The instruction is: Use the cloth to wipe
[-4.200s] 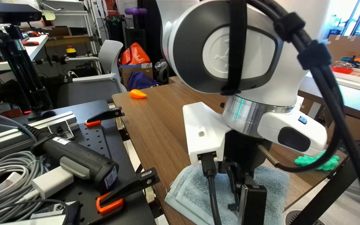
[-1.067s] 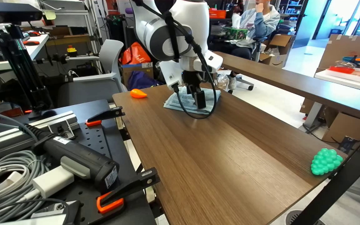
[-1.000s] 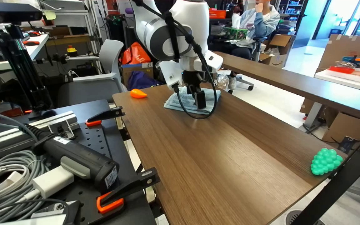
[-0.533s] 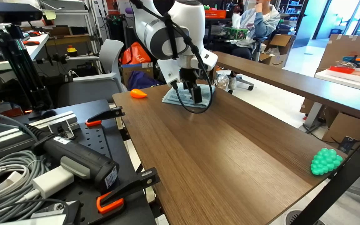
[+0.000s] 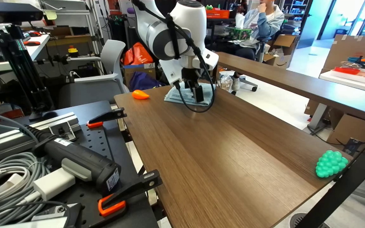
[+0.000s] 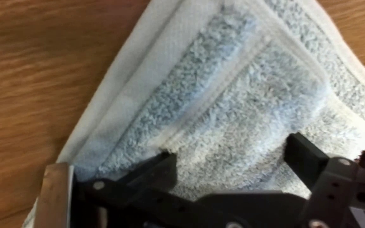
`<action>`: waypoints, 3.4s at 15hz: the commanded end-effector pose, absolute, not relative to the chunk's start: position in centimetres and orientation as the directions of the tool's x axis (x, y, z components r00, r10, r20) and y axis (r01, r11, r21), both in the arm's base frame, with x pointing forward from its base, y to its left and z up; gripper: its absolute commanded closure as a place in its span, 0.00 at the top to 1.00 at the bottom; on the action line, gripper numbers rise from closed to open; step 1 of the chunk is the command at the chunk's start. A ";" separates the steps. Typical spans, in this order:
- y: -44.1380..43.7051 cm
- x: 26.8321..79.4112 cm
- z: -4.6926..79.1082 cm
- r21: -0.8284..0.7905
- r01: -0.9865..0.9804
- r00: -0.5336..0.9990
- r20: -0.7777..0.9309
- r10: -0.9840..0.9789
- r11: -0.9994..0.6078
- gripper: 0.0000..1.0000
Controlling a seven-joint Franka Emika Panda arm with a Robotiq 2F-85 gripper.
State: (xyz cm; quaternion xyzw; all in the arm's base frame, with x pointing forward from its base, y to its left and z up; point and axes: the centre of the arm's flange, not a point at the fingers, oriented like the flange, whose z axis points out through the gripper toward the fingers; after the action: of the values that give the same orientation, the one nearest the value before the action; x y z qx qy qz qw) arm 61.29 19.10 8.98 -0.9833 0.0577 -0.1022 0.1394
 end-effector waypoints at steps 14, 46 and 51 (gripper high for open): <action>1.6 54.9 10.7 -0.183 -0.129 0.984 0.097 -0.148 -0.975 1.00; -4.9 53.7 10.9 -0.044 -0.331 0.939 0.078 -0.334 -0.943 1.00; -5.2 52.4 11.0 -0.030 -0.326 0.942 0.073 -0.328 -0.945 1.00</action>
State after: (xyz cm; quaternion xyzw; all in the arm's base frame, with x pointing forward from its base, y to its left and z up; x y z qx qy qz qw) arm 52.44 -5.24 11.01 -0.9854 0.1658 -0.0384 0.0089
